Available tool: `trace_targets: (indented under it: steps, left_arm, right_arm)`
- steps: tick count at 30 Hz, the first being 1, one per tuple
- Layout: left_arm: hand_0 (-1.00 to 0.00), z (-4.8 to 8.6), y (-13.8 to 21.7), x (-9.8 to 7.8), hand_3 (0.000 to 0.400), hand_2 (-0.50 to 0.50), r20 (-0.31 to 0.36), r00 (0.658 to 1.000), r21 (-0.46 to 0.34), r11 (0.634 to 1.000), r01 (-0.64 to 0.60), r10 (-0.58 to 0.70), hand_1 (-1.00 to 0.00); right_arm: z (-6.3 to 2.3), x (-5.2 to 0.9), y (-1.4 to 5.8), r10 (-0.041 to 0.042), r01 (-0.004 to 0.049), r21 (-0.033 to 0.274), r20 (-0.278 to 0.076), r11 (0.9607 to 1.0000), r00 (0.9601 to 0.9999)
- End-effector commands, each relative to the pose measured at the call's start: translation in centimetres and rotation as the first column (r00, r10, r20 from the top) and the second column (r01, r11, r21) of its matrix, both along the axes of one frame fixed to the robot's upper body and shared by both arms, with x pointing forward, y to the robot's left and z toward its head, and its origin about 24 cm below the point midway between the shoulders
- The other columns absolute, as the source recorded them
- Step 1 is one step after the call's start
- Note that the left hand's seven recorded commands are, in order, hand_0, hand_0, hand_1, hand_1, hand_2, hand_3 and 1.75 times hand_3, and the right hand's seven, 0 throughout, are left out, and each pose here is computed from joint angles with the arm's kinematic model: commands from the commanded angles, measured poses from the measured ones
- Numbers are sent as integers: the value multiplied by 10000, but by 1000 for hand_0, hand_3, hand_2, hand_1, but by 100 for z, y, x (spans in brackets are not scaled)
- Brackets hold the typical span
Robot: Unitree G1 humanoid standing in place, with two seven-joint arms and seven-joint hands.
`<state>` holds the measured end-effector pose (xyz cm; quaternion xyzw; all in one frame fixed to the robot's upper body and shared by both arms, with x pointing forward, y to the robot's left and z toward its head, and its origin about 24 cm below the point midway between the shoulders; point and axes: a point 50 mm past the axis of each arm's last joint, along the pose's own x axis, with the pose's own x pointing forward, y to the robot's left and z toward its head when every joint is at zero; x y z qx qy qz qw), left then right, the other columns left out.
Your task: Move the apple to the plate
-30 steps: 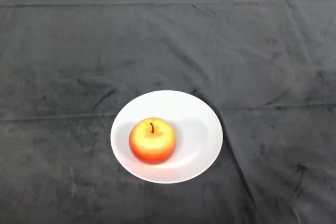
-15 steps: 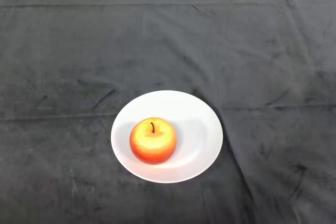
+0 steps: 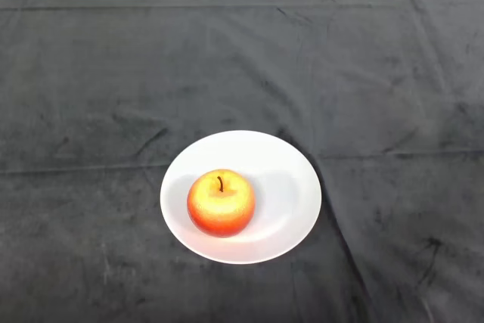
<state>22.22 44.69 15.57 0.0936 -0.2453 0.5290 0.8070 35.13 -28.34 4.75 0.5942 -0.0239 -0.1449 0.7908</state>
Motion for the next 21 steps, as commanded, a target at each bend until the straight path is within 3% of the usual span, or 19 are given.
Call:
trace_targets:
  steps: [1, 21]
  left_arm:
    - [0, 245, 139, -103, 0, 0, 389, 9979, 546, 9970, -544, 523, 0]
    - [0, 230, 132, -80, 0, 0, 196, 9993, 581, 9978, -329, 318, 0]
  right_arm:
    - [162, 41, -97, -331, 334, -42, 610, 9994, 9976]
    - [162, 41, -97, -331, 334, -41, 615, 9994, 9976]
